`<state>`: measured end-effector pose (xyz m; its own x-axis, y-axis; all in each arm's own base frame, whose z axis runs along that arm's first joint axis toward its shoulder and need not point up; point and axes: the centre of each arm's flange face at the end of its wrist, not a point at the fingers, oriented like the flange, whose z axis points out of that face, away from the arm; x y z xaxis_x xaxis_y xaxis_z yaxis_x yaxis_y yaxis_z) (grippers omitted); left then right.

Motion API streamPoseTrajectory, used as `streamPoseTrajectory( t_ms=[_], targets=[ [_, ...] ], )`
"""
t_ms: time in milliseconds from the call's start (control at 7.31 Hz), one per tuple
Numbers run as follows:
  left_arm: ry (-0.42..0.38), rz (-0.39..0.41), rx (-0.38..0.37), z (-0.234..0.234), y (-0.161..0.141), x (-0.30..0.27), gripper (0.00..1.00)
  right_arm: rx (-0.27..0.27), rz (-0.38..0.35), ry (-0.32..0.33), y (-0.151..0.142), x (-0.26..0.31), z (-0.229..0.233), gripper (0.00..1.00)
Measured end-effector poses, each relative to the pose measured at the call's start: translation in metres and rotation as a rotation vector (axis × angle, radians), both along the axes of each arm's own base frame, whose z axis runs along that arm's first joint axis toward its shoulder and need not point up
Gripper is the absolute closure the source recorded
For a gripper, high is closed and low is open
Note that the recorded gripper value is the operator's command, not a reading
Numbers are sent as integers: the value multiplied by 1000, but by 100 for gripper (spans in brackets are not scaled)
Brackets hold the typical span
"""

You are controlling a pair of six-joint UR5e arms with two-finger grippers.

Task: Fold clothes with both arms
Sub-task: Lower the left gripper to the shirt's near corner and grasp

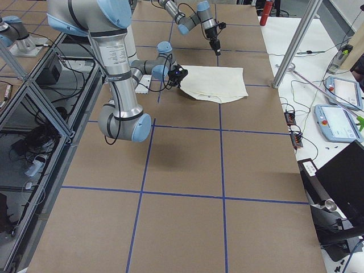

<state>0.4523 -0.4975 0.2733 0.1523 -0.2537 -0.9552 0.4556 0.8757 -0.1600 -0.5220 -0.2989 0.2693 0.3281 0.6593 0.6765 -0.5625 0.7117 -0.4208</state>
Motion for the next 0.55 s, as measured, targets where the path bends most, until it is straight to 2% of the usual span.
streamPoseTrajectory(
  t_ms=[411, 547],
  targets=[
    [-17, 100, -155, 34, 116, 18, 45, -1, -1, 6, 1, 3, 5, 100],
    [-11, 134, -211, 39, 144, 32, 45, 0, 0, 8, 1, 3, 6, 100]
  ],
)
